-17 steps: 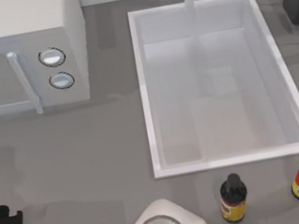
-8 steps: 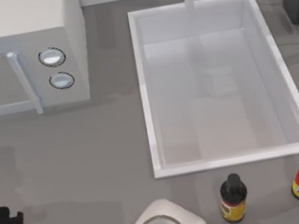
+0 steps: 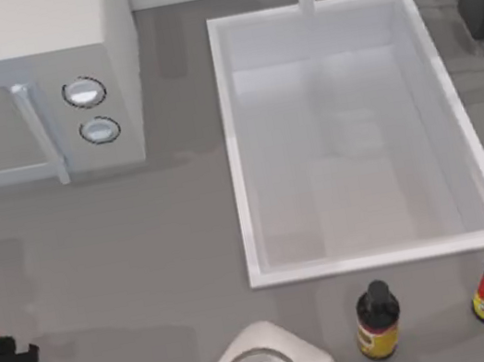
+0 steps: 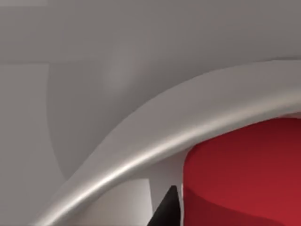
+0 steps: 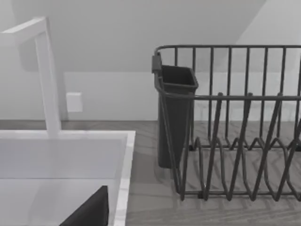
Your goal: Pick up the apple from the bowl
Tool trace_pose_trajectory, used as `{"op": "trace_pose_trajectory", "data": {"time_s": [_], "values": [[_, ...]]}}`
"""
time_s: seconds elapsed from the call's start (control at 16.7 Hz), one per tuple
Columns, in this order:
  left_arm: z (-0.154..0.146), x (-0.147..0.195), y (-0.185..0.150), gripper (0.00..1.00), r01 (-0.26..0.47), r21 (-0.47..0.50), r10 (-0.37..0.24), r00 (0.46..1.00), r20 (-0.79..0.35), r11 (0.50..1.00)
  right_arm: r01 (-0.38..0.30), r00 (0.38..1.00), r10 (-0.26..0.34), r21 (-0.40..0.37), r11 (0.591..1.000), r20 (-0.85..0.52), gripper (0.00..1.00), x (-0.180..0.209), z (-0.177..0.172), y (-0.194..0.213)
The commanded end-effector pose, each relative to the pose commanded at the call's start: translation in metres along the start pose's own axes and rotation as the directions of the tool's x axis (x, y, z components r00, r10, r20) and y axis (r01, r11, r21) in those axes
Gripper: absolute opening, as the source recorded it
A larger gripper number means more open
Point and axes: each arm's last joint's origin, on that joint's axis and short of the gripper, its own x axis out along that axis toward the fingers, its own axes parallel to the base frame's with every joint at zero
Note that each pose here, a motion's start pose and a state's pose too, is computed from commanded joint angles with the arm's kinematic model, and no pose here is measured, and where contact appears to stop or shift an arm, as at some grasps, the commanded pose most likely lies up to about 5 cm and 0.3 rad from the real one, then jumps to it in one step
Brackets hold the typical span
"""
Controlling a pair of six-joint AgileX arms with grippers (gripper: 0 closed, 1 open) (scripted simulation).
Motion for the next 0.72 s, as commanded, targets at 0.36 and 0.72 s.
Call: {"op": "trace_pose_trajectory", "data": {"time_s": [0.36, 0.72], "values": [[0.001, -0.048, 0.001, 0.00, -0.012, 0.037, 0.011, 0.999, 0.036, 0.999, 0.000, 1.000, 0.000, 0.000, 1.000, 0.000, 1.00, 0.000, 0.000, 0.000], [0.030, -0.139, 0.003, 0.00, -0.010, 0.038, 0.009, 1.000, 0.011, 0.999, 0.000, 1.000, 0.000, 0.000, 1.000, 0.000, 1.00, 0.000, 0.000, 0.000]]}}
